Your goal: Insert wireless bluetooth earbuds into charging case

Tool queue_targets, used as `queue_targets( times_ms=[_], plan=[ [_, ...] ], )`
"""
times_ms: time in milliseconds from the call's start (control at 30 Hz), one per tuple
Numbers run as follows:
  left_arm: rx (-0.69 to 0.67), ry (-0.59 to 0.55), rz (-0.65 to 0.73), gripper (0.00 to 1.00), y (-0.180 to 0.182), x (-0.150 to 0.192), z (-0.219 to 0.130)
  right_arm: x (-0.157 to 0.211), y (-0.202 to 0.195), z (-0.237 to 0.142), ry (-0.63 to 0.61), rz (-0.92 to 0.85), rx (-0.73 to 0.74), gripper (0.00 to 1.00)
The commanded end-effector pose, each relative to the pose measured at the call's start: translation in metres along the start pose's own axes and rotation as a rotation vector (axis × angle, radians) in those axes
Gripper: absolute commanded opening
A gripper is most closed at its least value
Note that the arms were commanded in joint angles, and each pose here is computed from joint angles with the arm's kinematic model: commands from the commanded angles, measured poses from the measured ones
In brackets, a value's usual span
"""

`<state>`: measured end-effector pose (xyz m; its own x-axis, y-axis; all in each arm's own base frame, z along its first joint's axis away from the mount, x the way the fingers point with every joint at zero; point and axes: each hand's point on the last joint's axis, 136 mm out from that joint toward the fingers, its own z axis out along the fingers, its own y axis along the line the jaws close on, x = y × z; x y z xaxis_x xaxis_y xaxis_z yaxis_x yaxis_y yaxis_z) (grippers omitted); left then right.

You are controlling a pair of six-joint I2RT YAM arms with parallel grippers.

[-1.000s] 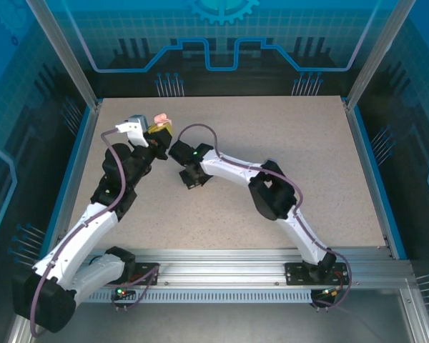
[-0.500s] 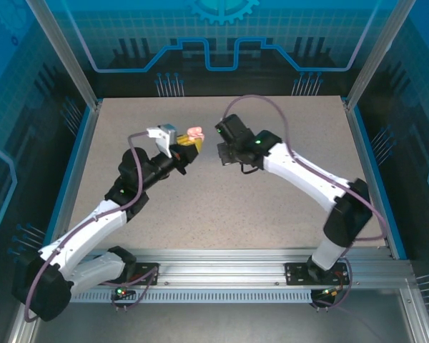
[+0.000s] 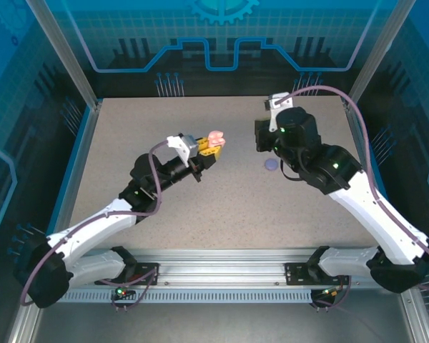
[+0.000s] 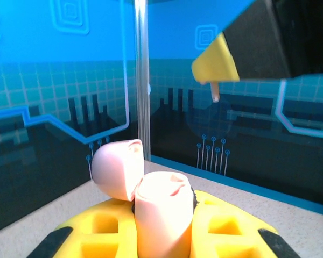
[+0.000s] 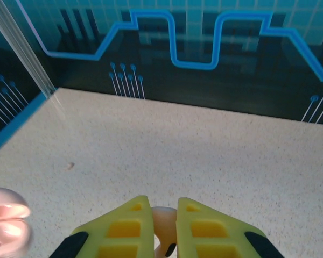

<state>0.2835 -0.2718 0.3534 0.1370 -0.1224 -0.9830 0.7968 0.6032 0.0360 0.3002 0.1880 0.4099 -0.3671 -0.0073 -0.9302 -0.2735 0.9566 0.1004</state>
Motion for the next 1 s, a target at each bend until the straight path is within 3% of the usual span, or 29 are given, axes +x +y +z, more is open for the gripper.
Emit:
queue_targets(
  times_ms=[0, 333, 667, 967],
  plan=[
    [0.035, -0.154, 0.212, 0.0, -0.012, -0.029, 0.013, -0.021, 0.004, -0.016, -0.104, 0.013, -0.044, 0.13],
    [0.039, -0.247, 0.319, 0.0, -0.019, -0.047, 0.05, -0.041, 0.035, -0.036, -0.215, -0.026, -0.191, 0.13],
    [0.039, -0.31, 0.357, 0.0, -0.031, -0.074, 0.053, -0.043, 0.039, -0.04, -0.253, -0.028, -0.215, 0.13],
    [0.058, -0.304, 0.361, 0.0, -0.037, -0.077, 0.055, -0.044, 0.039, -0.041, -0.257, -0.014, -0.222, 0.14]
  ],
)
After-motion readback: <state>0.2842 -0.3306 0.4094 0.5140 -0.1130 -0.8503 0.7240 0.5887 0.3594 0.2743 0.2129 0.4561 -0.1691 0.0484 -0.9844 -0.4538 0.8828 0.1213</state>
